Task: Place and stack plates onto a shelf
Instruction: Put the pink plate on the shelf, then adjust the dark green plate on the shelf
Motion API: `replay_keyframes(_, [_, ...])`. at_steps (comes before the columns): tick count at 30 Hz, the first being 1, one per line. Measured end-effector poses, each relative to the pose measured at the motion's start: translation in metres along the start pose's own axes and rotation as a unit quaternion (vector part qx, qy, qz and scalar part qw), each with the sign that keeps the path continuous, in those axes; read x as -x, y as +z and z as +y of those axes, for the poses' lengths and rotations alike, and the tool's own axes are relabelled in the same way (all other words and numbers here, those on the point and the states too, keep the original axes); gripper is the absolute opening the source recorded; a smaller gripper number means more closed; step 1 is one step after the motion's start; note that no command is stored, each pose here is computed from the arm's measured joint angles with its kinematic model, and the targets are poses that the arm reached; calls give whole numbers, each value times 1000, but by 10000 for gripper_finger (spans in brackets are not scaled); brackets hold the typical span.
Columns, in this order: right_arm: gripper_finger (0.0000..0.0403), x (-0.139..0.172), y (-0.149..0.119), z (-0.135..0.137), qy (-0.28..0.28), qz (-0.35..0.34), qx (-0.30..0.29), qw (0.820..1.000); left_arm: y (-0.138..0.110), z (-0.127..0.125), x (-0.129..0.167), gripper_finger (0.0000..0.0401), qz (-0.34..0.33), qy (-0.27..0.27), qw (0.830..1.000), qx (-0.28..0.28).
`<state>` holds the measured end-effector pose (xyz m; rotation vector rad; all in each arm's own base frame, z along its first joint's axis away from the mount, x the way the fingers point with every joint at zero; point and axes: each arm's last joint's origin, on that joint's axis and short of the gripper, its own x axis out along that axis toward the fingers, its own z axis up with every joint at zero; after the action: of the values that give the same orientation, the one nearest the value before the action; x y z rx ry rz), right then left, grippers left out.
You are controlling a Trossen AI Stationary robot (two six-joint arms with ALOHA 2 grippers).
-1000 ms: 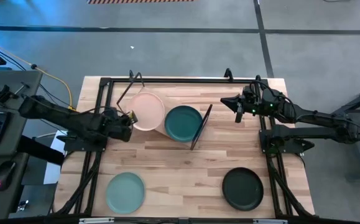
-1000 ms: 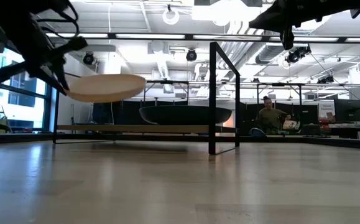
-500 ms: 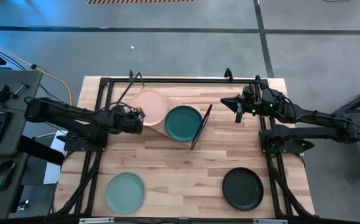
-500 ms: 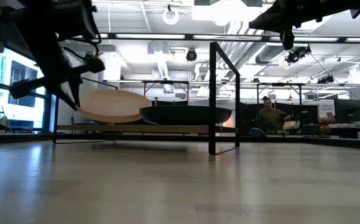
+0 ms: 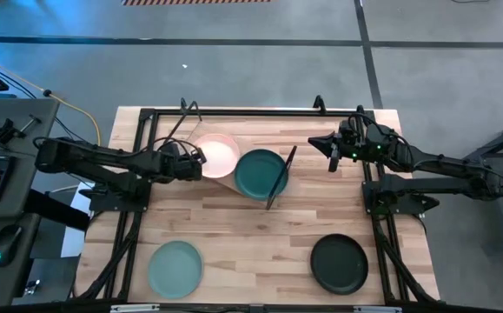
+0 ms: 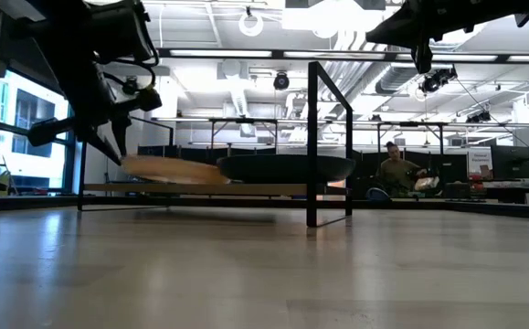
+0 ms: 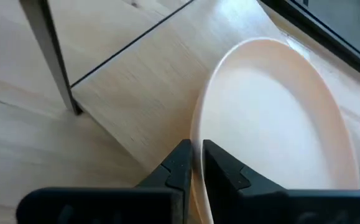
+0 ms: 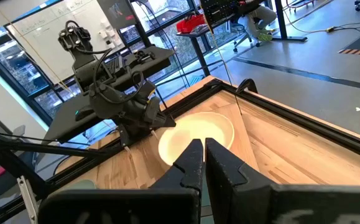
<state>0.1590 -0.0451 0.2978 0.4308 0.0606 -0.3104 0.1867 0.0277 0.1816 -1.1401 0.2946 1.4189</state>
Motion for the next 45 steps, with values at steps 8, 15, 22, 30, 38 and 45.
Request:
replay_keyframes(8, [0, 0, 0, 0, 0, 1, -2, 1000, 4, 0, -2, 55, -1, 6, 1000, -25])
replay_keyframes(15, [0, 0, 0, 1, 21, 8, -27, 999, 21, -1, 12, 93, 2, -40, 999, 12])
replay_keyframes(22, [0, 2, -16, 4, 64, 113, -62, 990, 45, -23, 59, 110, 15, -282, 957, -65])
replay_keyframes(30, [0, 10, -49, 15, 41, 249, -45, 967, 40, -39, 118, 93, 37, -571, 786, -235])
replay_keyframes(38, [0, 3, -82, 27, -56, 305, 9, 951, 21, -33, 125, 9, 47, -566, 777, -272])
replay_keyframes(45, [0, -22, -134, 23, -46, 277, -11, 960, 24, -35, 129, 2, 22, -574, 777, -257])
